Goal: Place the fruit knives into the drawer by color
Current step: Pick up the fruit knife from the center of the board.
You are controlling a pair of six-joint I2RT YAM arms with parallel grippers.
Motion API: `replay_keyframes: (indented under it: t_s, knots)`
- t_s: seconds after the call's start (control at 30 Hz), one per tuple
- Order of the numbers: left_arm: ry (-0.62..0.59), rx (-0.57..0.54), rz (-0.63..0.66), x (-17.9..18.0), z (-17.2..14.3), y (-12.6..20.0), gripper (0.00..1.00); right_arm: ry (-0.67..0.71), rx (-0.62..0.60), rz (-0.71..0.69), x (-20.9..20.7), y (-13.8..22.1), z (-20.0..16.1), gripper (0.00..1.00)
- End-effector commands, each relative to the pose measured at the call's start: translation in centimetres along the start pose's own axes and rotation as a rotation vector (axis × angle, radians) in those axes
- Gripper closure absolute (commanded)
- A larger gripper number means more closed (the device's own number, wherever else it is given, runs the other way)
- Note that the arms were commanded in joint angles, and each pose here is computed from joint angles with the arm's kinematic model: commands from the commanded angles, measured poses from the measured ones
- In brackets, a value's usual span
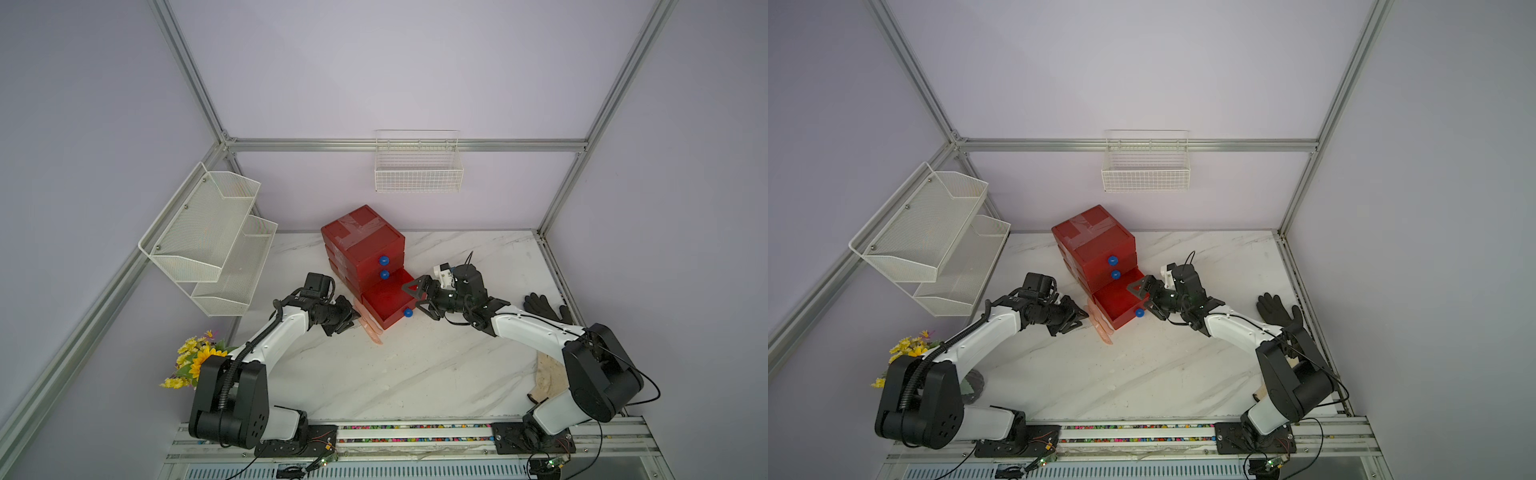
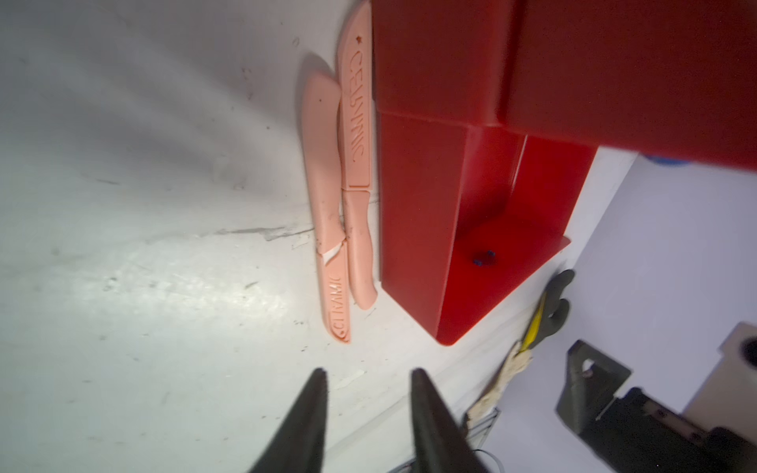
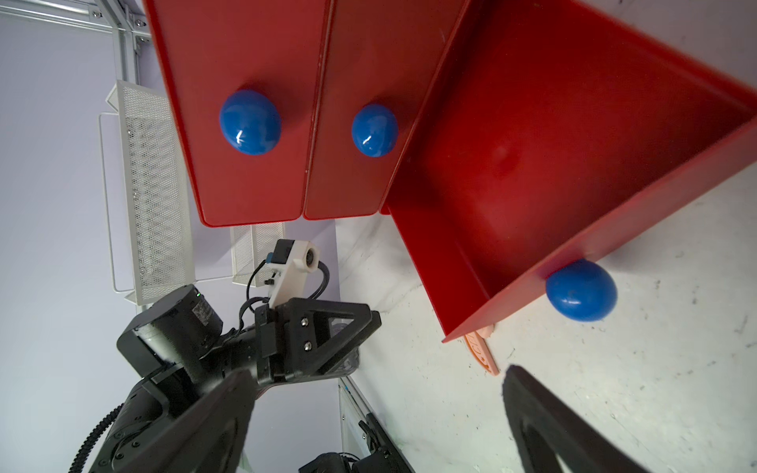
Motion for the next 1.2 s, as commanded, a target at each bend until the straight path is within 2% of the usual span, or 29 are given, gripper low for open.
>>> replay_keyframes:
  t_s: [0.0,0.07,0.2,0.4,0.7,1.17]
  knots:
    - [-0.032,0.001,-0.071,-1.8,1.2,-1.5,0.84,0.017,0.021,-0.015,0.0,-0.1,-0.3,0.03]
    - [-0.032,0.024,-0.068,-1.8,1.3,-2.6,0.95,0.018,0.024,-0.019,0.1,0.0,-0.4,0.03]
    - [-0.048,0.068,-0.049,-1.8,1.3,-4.6,1.0,0.028,0.033,-0.023,0.2,0.1,-0.5,0.03]
    - [-0.075,0.089,-0.025,-1.5,1.2,-6.4,1.0,0.024,0.037,-0.032,-0.2,0.4,-0.8,0.03]
    - [-0.054,0.112,0.022,1.1,0.0,-7.6,1.0,0.021,0.037,-0.034,-0.5,0.7,-1.1,0.03]
    - [-0.035,0.132,0.074,5.1,-3.7,-5.8,1.0,0.018,0.037,-0.03,-0.7,0.9,-1.4,0.03]
Point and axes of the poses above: each gripper's point midway between its finger pads, its own y axis back along the fingers, its own x axis along the line the jaws close on, z = x × y, the point moved 4 cm from there along y, back along the fingers, and after that the axes turned 2 degrees about -y, right-handed, at the moved point
